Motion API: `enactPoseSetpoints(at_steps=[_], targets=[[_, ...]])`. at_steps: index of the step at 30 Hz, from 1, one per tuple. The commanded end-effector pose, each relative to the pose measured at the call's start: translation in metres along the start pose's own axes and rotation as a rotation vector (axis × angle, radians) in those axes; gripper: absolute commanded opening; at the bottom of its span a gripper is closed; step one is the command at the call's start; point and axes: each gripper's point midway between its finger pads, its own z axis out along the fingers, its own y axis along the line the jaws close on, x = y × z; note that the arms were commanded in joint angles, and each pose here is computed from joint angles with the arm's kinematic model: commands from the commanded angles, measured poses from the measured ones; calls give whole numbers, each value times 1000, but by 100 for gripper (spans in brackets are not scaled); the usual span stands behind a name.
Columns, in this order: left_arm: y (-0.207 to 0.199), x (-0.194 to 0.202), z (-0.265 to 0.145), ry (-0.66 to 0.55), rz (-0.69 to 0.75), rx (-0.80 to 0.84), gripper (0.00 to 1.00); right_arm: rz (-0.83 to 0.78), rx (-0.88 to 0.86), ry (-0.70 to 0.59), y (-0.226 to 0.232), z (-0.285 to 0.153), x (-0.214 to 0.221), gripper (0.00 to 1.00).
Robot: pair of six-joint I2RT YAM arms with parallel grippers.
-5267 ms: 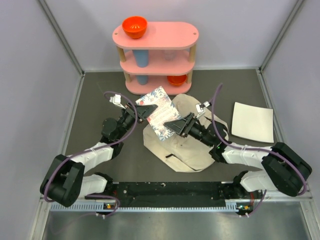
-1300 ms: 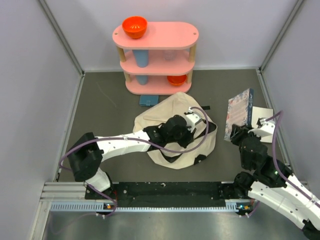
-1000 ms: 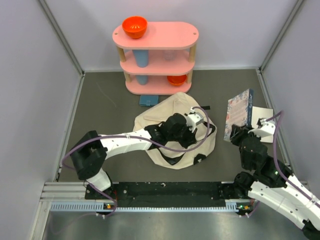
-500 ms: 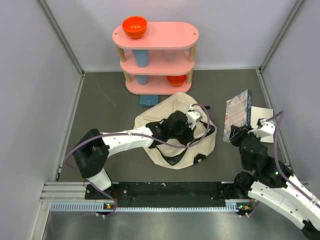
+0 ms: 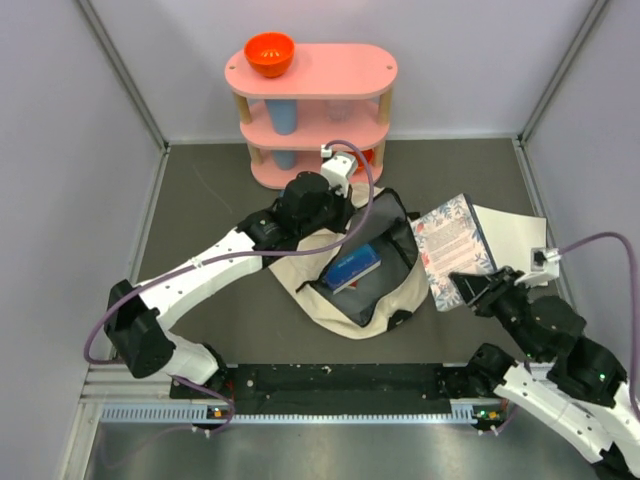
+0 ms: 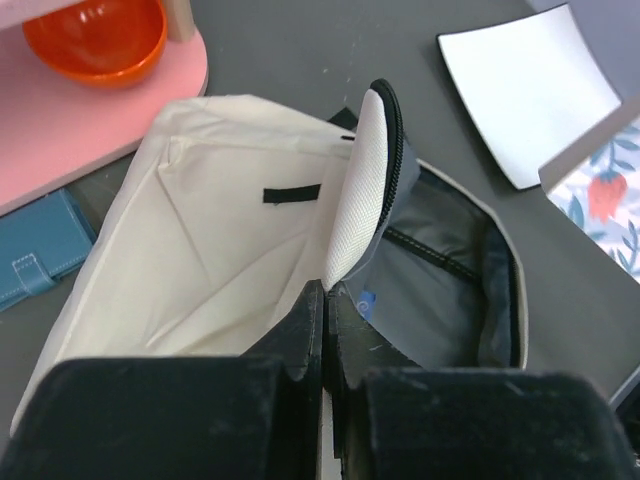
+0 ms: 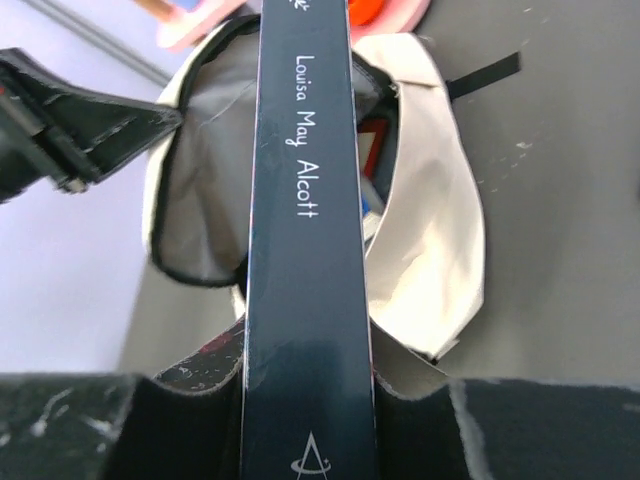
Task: Pack the student bag
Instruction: Place the book in the student bag.
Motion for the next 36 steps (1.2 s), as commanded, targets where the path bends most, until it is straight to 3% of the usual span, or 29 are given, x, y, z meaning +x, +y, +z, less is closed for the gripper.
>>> enactPoseSetpoints(at_steps=[1, 6, 10, 18, 26, 36], targets=[[-11, -67, -26, -191, -18, 23, 0, 184, -195, -9, 32, -41, -23, 0], [-23, -80, -34, -237, -38, 81, 0, 253, -261, 164, 48, -44, 10, 0], [-35, -87, -39, -253, -41, 144, 0, 243, -207, 275, 48, -29, 37, 0], [-55, -94, -55, -290, -30, 225, 0, 274, -243, 382, 71, 0, 66, 0], [-65, -93, -69, -315, -4, 288, 0, 283, -312, 390, 99, 32, 73, 0], [-63, -89, -77, -330, -6, 290, 0, 451, -332, 397, 118, 87, 76, 0]])
